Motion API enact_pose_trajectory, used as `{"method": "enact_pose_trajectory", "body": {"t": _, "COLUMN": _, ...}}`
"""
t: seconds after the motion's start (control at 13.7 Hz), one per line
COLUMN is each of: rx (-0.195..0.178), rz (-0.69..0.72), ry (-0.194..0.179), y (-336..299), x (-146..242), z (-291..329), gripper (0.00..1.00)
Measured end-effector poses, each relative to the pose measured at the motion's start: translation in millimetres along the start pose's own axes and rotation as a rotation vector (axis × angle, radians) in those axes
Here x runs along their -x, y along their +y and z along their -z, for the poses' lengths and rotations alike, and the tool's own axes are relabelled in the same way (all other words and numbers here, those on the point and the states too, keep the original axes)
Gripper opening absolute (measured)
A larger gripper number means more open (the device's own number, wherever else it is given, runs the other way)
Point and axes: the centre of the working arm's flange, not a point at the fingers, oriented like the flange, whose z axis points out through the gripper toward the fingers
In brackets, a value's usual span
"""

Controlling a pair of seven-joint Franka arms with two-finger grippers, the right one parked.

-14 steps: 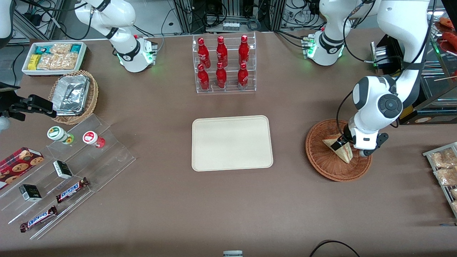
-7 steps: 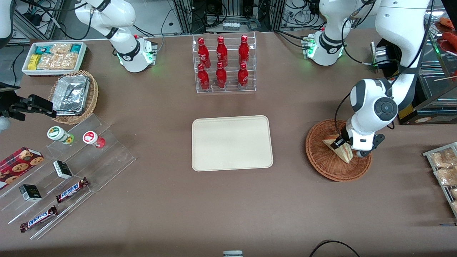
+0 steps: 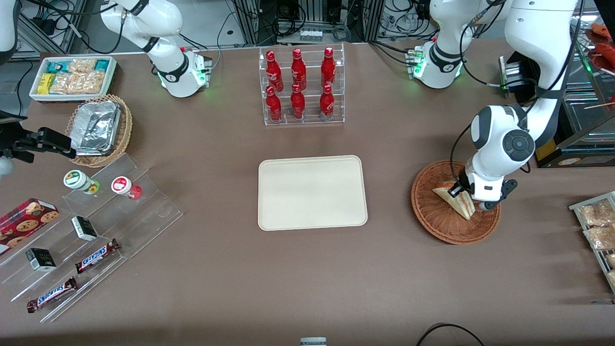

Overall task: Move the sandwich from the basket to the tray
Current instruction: 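Lower the open left gripper around the sandwich and close it, then lift the sandwich and carry it over the beige tray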

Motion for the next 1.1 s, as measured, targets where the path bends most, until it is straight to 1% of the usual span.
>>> {"method": "enact_pose_trajectory", "body": {"t": 0.07, "rx": -0.008, "rz": -0.019, "ry": -0.008, "y": 1, "x": 1, "z": 7, "gripper": 0.22}}
{"method": "enact_pose_trajectory", "body": {"t": 0.15, "rx": -0.022, "rz": -0.039, "ry": -0.022, "y": 4, "x": 1, "z": 20, "gripper": 0.20}}
{"method": "enact_pose_trajectory", "body": {"t": 0.22, "rx": -0.039, "rz": -0.060, "ry": -0.038, "y": 11, "x": 3, "z": 38, "gripper": 0.16}}
{"method": "enact_pose_trajectory", "body": {"t": 0.37, "rx": -0.066, "rz": -0.102, "ry": -0.060, "y": 33, "x": 12, "z": 76, "gripper": 0.15}}
{"method": "enact_pose_trajectory", "body": {"t": 0.51, "rx": -0.071, "rz": -0.150, "ry": -0.061, "y": 57, "x": 27, "z": 99, "gripper": 0.15}}
{"method": "enact_pose_trajectory", "body": {"t": 0.66, "rx": -0.068, "rz": -0.209, "ry": -0.055, "y": 82, "x": 51, "z": 105, "gripper": 0.15}}
{"method": "enact_pose_trajectory", "body": {"t": 1.1, "rx": -0.068, "rz": -0.406, "ry": -0.051, "y": 169, "x": 137, "z": 94, "gripper": 0.15}}
